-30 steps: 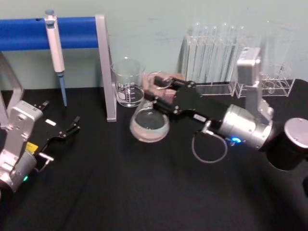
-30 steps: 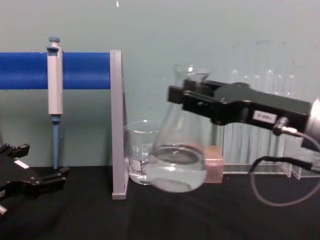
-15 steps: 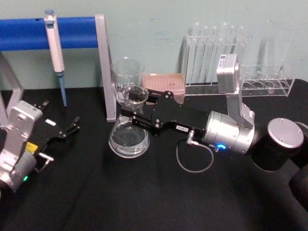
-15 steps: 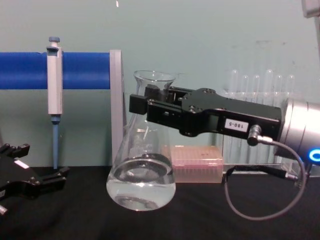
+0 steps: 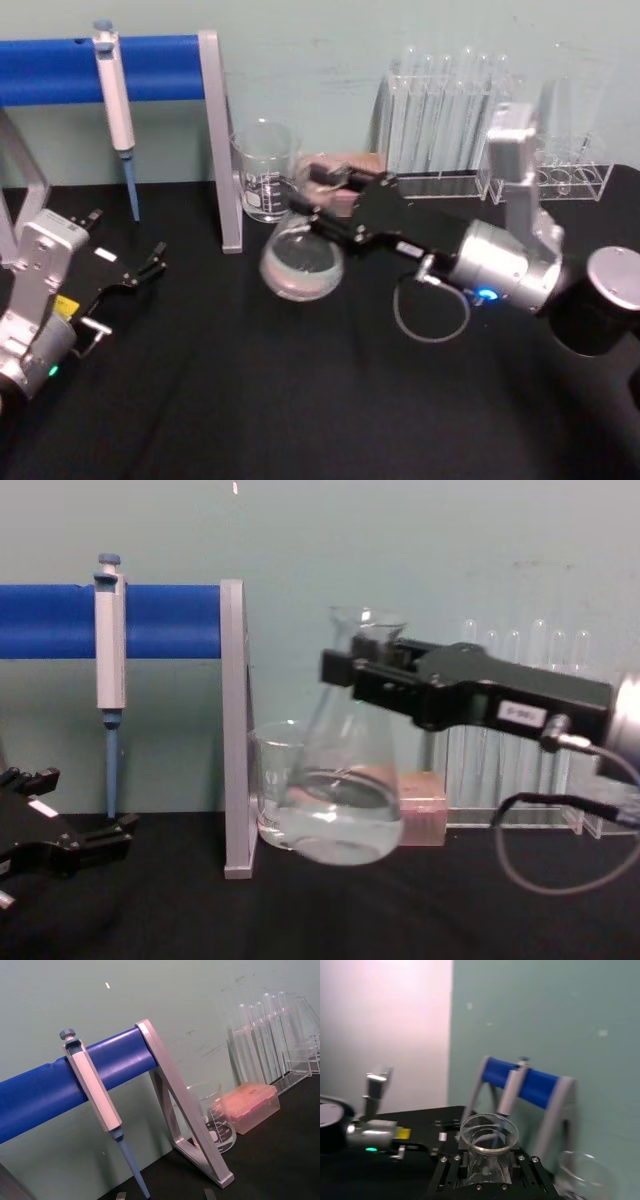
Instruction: Grasp the erlenmeyer flask with one hand, shake it three times, then place it back.
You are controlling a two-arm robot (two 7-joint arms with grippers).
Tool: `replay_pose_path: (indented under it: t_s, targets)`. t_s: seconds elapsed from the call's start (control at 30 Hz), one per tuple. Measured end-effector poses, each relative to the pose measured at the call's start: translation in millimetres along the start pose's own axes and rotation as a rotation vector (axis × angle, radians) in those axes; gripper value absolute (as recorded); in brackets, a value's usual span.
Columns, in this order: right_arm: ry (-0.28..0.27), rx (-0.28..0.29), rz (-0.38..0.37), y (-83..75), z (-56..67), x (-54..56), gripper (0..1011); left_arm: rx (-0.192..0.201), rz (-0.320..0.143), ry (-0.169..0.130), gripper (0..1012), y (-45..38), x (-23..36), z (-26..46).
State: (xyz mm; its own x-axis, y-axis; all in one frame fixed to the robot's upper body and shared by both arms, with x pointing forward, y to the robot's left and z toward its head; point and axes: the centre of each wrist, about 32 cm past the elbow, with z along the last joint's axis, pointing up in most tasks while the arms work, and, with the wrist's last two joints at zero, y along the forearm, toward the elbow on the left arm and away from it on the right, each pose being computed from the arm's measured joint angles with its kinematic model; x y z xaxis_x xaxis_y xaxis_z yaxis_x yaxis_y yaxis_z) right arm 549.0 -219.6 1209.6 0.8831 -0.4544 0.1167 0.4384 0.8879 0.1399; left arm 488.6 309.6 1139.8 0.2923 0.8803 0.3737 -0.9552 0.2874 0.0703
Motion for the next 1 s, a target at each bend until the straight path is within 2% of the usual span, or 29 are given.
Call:
replay_pose_path:
  t_s: [0.2, 0.23, 0.57, 0.73, 1.0]
  targets:
    - [-0.025, -0.001, -0.133, -26.9, 1.8, 5.5, 449, 0.000, 0.000, 0.000, 1001, 0.0, 0.0, 0.0]
    - [-0.033, -0.003, -0.173, -35.4, 2.9, 7.1, 449, 0.000, 0.000, 0.000, 1001, 0.0, 0.0, 0.0]
    - [-0.062, -0.018, -0.366, -77.4, 7.5, 8.8, 450, 0.000, 0.000, 0.000, 1001, 0.0, 0.0, 0.0]
    - [-0.059, -0.033, -0.430, -92.1, 8.1, 7.1, 449, 0.000, 0.000, 0.000, 1001, 0.0, 0.0, 0.0]
    - [-0.056, -0.042, -0.459, -98.5, 9.1, 6.6, 450, 0.000, 0.000, 0.000, 1001, 0.0, 0.0, 0.0]
